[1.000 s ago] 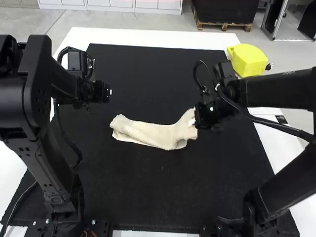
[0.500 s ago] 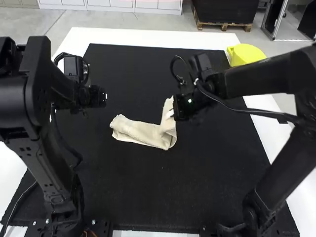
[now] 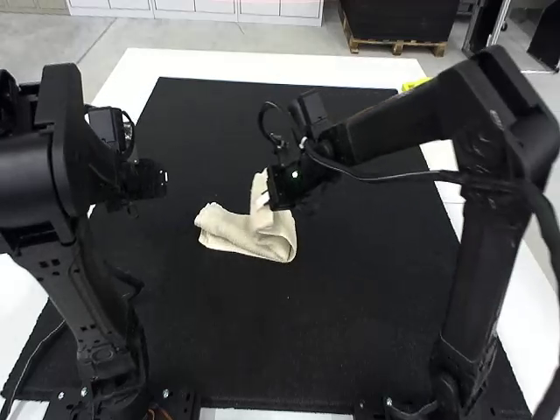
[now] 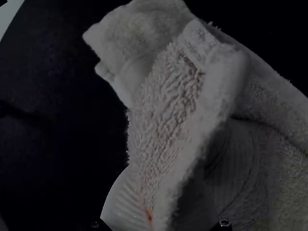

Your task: Fold the towel.

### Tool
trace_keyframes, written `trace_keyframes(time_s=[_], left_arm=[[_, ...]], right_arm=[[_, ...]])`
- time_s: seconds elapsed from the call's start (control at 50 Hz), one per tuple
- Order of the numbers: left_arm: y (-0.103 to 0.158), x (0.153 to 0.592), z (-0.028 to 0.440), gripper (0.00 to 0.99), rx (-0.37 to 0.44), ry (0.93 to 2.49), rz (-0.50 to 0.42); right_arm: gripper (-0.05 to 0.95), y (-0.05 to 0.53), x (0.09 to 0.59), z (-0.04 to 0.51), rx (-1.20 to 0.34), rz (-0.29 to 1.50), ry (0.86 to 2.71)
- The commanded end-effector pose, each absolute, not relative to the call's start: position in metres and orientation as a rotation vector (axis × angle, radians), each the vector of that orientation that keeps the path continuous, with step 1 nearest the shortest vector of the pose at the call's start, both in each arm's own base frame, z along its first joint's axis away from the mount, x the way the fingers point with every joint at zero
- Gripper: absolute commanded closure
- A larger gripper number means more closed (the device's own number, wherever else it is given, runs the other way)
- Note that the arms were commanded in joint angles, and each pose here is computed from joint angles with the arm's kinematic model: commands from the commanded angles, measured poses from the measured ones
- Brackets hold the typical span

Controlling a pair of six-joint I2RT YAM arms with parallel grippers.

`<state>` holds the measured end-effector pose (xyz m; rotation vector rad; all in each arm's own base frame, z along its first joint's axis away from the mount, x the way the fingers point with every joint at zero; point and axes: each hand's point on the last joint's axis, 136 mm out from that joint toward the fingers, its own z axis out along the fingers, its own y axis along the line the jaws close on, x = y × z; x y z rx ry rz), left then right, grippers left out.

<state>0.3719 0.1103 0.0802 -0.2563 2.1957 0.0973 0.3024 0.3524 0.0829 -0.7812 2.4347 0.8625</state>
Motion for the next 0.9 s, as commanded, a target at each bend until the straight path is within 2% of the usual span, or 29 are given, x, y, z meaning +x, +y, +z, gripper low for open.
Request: trace_keyframes(time_s=[0.0,0.6,0.72,0.78,0.88], left_arm=[[0.113,0.37,0.087,0.028,-0.255,2.172,0.095],[0.113,0.361,0.076,0.028,-0.231,2.198,0.111],[0.112,0.361,0.075,0.028,-0.232,2.201,0.11],[0.112,0.361,0.075,0.028,-0.232,2.201,0.11],[0.112,0.361,0.075,0.028,-0.23,2.203,0.111]], right_arm=[[0.92,0.379,0.304,0.096,-0.815,0.915,2.385],[0.91,0.435,0.321,0.081,-0.878,0.957,2.329],[0.62,0.448,0.323,0.085,-0.874,0.983,2.321],[0.53,0.454,0.324,0.091,-0.868,0.994,2.31],[0.43,0.465,0.322,0.104,-0.874,1.048,2.285]])
